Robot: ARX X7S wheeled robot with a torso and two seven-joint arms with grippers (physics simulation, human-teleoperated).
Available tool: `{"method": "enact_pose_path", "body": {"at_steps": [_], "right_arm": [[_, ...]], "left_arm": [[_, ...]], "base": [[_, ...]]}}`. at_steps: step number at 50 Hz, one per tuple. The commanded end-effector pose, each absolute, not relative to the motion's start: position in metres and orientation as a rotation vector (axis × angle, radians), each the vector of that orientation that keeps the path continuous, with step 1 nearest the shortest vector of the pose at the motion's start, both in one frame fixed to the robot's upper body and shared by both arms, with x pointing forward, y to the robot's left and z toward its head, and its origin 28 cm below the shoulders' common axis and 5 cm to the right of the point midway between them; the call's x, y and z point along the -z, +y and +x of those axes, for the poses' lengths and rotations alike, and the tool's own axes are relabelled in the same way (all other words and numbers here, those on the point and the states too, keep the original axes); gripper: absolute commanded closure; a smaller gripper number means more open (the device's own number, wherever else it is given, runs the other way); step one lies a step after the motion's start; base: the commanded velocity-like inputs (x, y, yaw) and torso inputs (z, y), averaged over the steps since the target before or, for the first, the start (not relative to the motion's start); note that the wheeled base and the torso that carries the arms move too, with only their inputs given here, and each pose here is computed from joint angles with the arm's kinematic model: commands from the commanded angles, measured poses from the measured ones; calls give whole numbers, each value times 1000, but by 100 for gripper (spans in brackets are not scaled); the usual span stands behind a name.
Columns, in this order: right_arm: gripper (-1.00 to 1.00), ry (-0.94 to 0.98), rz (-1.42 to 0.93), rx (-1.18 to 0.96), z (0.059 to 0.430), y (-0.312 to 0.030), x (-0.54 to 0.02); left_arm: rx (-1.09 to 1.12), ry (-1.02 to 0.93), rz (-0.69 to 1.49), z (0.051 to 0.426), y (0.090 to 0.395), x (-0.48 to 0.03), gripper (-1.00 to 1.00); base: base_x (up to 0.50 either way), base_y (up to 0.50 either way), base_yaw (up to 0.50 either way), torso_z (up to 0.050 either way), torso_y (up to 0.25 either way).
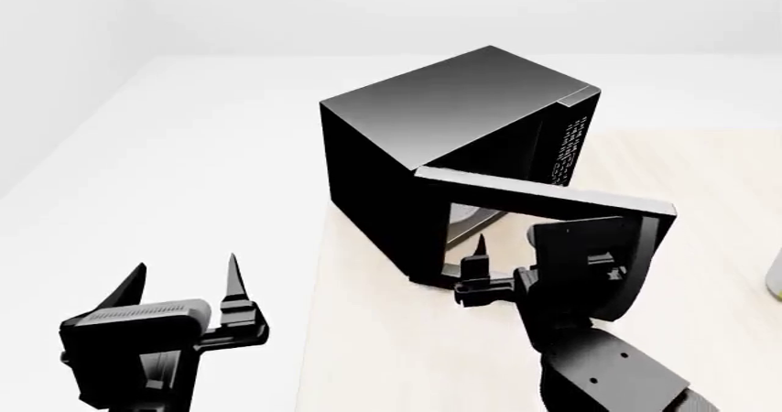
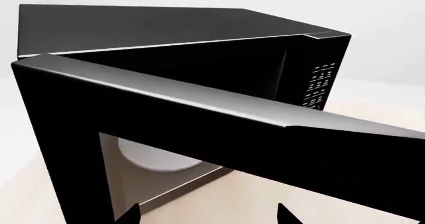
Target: Close the microwave.
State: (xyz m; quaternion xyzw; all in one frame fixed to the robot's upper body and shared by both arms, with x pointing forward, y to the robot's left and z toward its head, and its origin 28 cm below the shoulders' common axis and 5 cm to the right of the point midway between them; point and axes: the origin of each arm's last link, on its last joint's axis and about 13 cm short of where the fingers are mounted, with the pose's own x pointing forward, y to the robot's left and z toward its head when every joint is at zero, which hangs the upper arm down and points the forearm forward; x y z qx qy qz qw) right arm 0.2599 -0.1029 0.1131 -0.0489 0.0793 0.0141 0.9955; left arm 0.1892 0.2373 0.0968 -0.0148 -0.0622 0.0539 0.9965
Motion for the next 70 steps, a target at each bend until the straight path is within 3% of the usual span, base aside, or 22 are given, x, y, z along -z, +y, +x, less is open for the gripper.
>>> {"method": "enact_pose_path", "body": {"at_steps": [1, 70], "right_arm": [[-100, 169, -117, 3, 269, -111, -111], [-100, 210, -144, -96, 313, -133, -113]], "left_arm": [[-108, -125, -29, 189, 237, -97, -100], [-109, -121, -25, 189, 237, -96, -100]], "base": [[0, 0, 0, 0, 0], [0, 0, 0, 0, 0]]}}
